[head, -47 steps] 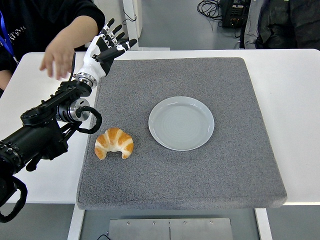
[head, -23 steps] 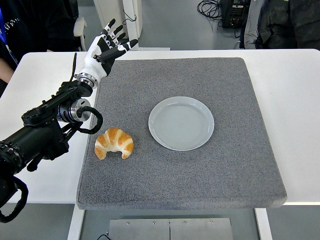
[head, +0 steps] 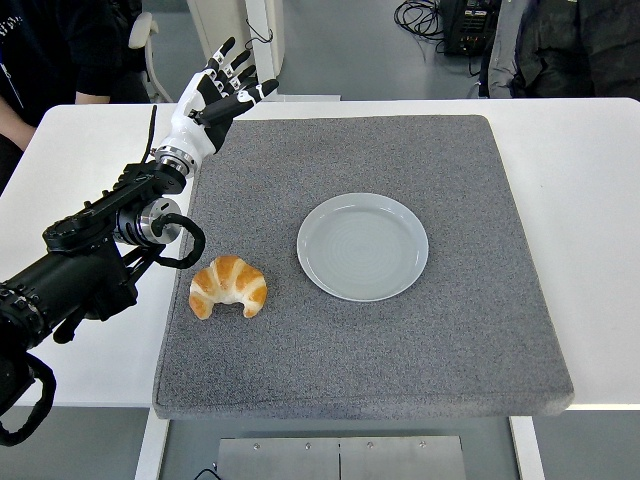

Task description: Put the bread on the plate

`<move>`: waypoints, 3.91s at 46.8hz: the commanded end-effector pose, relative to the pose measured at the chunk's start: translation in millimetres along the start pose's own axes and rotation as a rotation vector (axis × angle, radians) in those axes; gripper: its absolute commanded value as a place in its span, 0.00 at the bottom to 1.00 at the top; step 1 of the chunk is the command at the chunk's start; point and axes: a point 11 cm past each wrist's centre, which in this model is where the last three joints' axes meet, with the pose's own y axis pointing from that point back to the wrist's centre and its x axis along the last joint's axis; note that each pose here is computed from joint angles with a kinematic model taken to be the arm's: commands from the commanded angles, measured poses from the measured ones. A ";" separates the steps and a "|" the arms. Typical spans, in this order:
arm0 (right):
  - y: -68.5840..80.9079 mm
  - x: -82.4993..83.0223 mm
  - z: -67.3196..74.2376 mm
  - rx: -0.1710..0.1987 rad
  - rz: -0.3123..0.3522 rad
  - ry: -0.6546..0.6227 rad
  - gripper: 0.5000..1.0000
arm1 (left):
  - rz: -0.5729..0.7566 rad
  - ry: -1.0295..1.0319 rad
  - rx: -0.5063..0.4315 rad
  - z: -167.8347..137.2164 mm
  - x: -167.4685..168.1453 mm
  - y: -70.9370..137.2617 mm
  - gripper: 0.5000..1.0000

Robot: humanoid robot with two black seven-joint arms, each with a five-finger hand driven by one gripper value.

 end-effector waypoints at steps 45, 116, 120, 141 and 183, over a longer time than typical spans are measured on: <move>-0.8 0.4 -3.4 0.006 0.000 0.001 1.00 | -0.012 -0.042 0.117 28.0 -30.3 8.3 0.92; -3.2 1.9 -13.9 0.024 0.003 0.006 1.00 | -0.642 -1.278 0.579 109.1 -23.2 143.2 0.90; -3.7 2.2 -16.5 0.028 0.003 0.005 1.00 | -0.649 -1.279 0.536 101.3 -15.8 148.6 0.87; -3.8 2.4 -16.7 0.029 0.004 0.002 1.00 | -0.677 -1.340 0.422 40.6 5.1 177.2 0.87; -3.7 2.7 -16.5 0.028 0.004 0.007 1.00 | -0.640 -1.302 0.246 -6.4 5.7 177.4 0.87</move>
